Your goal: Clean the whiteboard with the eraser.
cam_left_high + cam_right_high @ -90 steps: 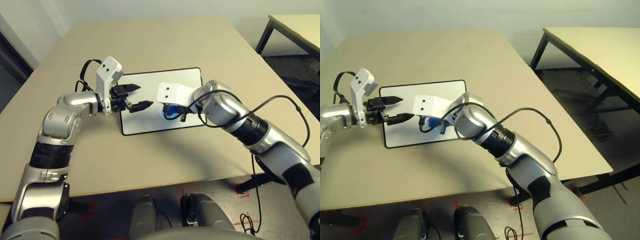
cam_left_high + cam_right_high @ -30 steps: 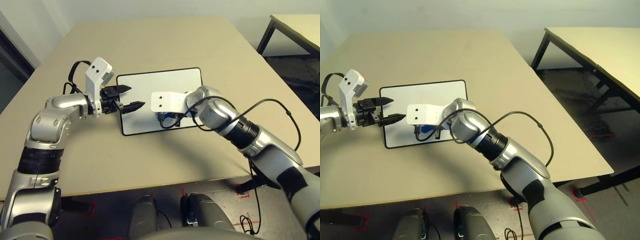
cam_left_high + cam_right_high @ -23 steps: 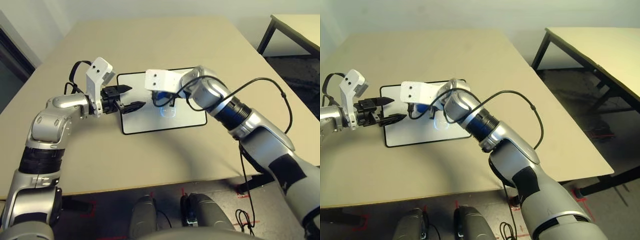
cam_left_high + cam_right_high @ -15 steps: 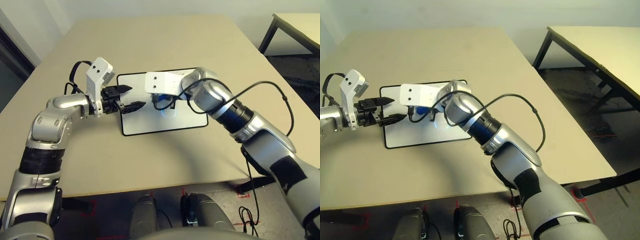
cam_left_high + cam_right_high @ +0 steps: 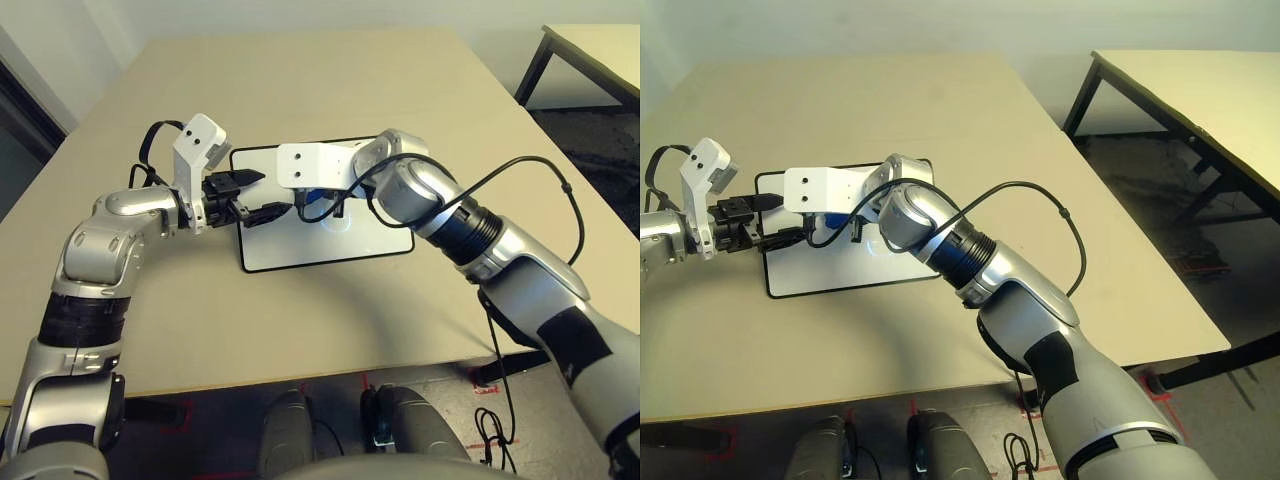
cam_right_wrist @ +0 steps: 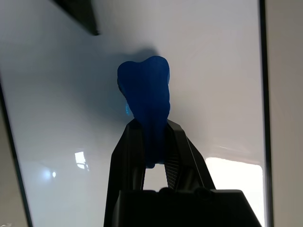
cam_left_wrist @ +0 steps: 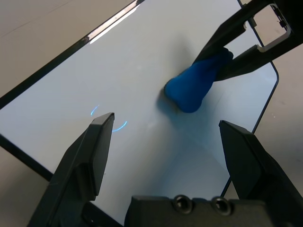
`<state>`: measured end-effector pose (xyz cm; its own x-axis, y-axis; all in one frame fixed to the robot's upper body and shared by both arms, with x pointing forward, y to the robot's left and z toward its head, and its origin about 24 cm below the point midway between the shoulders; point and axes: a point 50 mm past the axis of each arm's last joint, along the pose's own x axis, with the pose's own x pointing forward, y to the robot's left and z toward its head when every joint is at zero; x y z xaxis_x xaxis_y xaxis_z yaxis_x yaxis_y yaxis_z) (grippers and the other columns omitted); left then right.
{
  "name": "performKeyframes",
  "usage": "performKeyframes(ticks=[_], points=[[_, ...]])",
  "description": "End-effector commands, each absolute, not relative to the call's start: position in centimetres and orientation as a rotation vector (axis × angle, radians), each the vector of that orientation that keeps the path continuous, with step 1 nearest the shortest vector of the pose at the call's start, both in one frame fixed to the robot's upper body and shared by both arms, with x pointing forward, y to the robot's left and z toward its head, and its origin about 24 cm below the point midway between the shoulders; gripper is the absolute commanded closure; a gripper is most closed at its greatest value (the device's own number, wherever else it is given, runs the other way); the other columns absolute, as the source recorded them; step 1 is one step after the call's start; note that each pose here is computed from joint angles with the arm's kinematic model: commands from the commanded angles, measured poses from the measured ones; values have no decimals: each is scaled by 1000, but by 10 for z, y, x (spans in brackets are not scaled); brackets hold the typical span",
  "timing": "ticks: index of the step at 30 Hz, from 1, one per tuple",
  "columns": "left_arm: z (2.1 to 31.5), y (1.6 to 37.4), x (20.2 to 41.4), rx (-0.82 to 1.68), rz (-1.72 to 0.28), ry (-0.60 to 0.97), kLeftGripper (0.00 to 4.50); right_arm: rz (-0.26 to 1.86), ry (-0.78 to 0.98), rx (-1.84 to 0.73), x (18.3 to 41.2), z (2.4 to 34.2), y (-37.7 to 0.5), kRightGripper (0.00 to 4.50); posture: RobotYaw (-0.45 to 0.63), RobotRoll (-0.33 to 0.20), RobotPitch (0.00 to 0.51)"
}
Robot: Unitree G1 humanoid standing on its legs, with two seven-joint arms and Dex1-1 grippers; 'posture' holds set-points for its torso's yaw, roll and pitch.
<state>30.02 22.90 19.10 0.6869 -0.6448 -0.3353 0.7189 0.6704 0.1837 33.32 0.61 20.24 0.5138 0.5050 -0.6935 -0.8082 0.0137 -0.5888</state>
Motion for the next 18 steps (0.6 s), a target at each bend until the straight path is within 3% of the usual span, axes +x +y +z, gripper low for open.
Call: performKeyframes(ticks=[1,10,18], points=[[188,228,300,309,-786,262,0,1098,370,-1191,324,187,5,3948,20,0,98],[186,229,298,312,-788,276,0,1014,326,-1146,343,205,13,3949,25,0,99],[184,235,292,326,-792,323,0,1081,374,-1176,330,186,13,3950,34,0,98]])
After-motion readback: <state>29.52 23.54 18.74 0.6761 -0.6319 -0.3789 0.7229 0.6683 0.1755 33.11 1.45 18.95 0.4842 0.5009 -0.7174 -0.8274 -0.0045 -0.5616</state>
